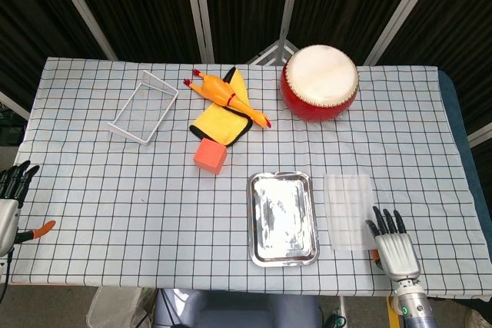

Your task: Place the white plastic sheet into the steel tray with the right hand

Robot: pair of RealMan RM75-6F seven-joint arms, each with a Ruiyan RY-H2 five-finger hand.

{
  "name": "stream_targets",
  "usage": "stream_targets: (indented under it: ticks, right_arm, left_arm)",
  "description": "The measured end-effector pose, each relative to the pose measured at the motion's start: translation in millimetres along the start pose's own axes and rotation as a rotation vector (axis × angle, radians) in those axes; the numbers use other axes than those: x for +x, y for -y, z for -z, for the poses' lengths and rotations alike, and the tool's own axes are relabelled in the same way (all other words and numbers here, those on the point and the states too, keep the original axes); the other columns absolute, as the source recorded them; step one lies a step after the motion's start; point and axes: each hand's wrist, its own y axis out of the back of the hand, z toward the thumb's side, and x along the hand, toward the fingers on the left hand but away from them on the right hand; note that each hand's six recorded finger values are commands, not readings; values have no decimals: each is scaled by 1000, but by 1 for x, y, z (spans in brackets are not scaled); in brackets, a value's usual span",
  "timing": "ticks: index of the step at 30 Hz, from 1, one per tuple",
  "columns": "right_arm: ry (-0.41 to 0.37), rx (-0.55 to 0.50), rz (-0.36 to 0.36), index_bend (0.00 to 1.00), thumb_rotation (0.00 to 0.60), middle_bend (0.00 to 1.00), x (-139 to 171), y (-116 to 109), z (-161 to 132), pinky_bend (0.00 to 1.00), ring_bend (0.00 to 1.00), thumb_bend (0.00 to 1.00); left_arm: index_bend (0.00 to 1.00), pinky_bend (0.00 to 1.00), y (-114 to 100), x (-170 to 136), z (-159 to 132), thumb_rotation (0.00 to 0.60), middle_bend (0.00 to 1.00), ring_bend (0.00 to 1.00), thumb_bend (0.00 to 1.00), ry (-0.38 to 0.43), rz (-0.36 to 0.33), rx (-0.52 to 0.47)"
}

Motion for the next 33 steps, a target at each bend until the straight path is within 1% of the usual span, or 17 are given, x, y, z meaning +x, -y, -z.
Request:
stream_targets:
  ticks: [2,5,12,18,21,24,27,28,31,33]
  right_arm:
    - [-8,-19,14,622,600,171,-1,-2,-2,0,0,502]
    - [-23,-49,36,680,600,201,-3,-4,-4,0,0,533]
    - [-63,-96,104,689,600,208,-4,-15,-9,0,0,542]
    - [-88,-156,172,689,600,208,-3,-34,-13,0,0,543]
    - [-110,-218,216,694,600,208,-2,-50,-20,0,0,543]
    - [-149,-316,267,698,600,208,3,-71,-34,0,0,546]
    - [-215,-411,323,699,600,208,13,-97,-52,0,0,548]
    - [-248,-437,344,699,600,208,18,-106,-59,0,0,548]
    - [-331,-490,385,699,600,208,32,-126,-76,0,0,549]
    - [-376,-522,395,699,600,208,40,-134,-85,0,0,549]
  left_arm:
    - [0,0,0,0,0,600,0,0,0,-1,2,2]
    - [0,0,1,-1,1,600,0,0,0,-4,6,3]
    - [0,0,1,0,0,600,0,0,0,-3,8,2]
    - [0,0,0,-1,0,600,0,0,0,-2,4,2]
    - [0,0,-1,0,1,600,0,0,0,-4,1,0]
    - [0,0,-1,0,2,600,0,0,0,-8,0,-2]
    - [0,0,-1,0,2,600,0,0,0,-7,1,-2]
    - [0,0,-1,0,2,600,0,0,0,-6,1,-1]
    - [0,0,-1,0,2,600,0,0,0,-7,0,-3]
    - [0,0,-1,0,2,600,0,0,0,-8,1,-4]
